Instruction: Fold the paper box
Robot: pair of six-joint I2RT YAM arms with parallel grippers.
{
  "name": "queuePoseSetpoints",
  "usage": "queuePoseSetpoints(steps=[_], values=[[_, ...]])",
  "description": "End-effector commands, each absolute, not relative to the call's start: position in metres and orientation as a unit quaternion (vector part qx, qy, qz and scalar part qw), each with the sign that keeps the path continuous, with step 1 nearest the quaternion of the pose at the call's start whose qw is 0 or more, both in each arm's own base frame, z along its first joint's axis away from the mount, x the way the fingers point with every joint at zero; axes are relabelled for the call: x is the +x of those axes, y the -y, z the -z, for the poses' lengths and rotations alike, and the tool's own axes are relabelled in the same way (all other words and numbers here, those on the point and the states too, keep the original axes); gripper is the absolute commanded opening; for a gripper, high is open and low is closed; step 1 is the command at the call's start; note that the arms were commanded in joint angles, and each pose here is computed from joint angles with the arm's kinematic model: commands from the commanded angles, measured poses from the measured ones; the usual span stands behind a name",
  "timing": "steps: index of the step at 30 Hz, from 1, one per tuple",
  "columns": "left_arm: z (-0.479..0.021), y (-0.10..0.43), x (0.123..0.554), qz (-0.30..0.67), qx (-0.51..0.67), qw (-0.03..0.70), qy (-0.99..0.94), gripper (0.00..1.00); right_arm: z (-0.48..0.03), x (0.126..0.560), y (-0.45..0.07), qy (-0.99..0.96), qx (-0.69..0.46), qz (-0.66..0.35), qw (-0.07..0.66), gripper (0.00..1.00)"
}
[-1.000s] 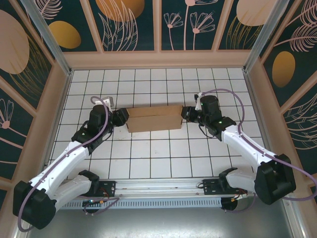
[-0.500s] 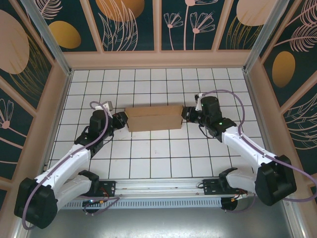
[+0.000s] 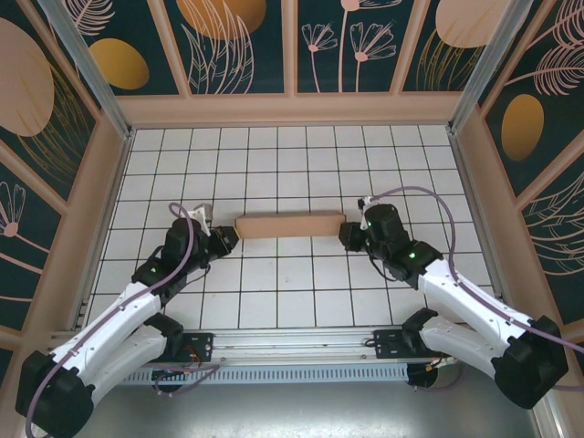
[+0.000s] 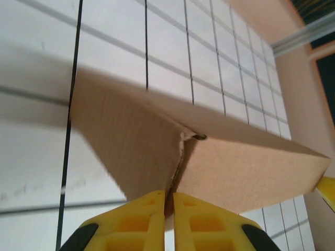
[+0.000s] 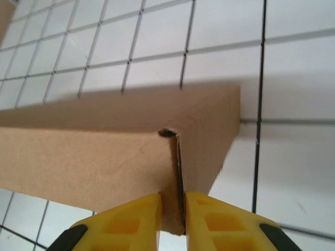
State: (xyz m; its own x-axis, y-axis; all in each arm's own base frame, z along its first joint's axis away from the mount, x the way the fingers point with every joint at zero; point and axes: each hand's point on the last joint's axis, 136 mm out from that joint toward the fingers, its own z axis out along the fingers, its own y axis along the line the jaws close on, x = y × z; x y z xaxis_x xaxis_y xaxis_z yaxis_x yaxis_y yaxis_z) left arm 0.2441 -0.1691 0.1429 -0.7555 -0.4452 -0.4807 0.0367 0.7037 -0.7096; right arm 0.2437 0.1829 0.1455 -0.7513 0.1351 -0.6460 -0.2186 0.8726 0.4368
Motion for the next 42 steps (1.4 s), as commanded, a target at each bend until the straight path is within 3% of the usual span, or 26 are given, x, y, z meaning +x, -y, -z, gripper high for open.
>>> queuePoseSetpoints(steps=[1,3,8,11,14,21,29,33,38,42], values=[[-0.118,0.186,0.207,0.399,-0.117,0.237,-0.878,0.11,-0.134,0.215,-0.197,-0.903,-0.027,-0.302,0.304,0.20],[-0.113,0.181,0.202,0.388,-0.123,0.235,-0.883,0.15,-0.133,0.207,-0.197,-0.902,-0.022,-0.313,0.297,0.20],[-0.114,0.168,0.210,0.342,-0.117,0.264,-0.894,0.38,-0.126,0.208,-0.192,-0.910,-0.020,-0.292,0.293,0.32],[-0.119,0.161,0.227,0.307,-0.124,0.296,-0.896,0.51,-0.121,0.220,-0.188,-0.916,-0.007,-0.280,0.288,0.41],[-0.120,0.148,0.248,0.253,-0.129,0.334,-0.899,0.58,-0.112,0.233,-0.190,-0.923,0.000,-0.274,0.269,0.47],[-0.081,0.141,0.275,0.188,-0.125,0.338,-0.914,0.54,-0.080,0.254,-0.195,-0.934,0.011,-0.265,0.240,0.47],[-0.060,0.158,0.301,0.202,-0.135,0.337,-0.909,0.40,-0.050,0.289,-0.191,-0.936,0.035,-0.262,0.231,0.26],[-0.053,0.160,0.333,0.197,-0.154,0.329,-0.910,0.36,-0.045,0.322,-0.185,-0.937,0.049,-0.251,0.239,0.24],[-0.060,0.158,0.380,0.160,-0.148,0.352,-0.910,0.40,-0.041,0.362,-0.176,-0.936,0.063,-0.243,0.248,0.25],[-0.065,0.163,0.401,0.153,-0.141,0.357,-0.911,0.51,-0.041,0.376,-0.174,-0.934,0.063,-0.246,0.251,0.34]])
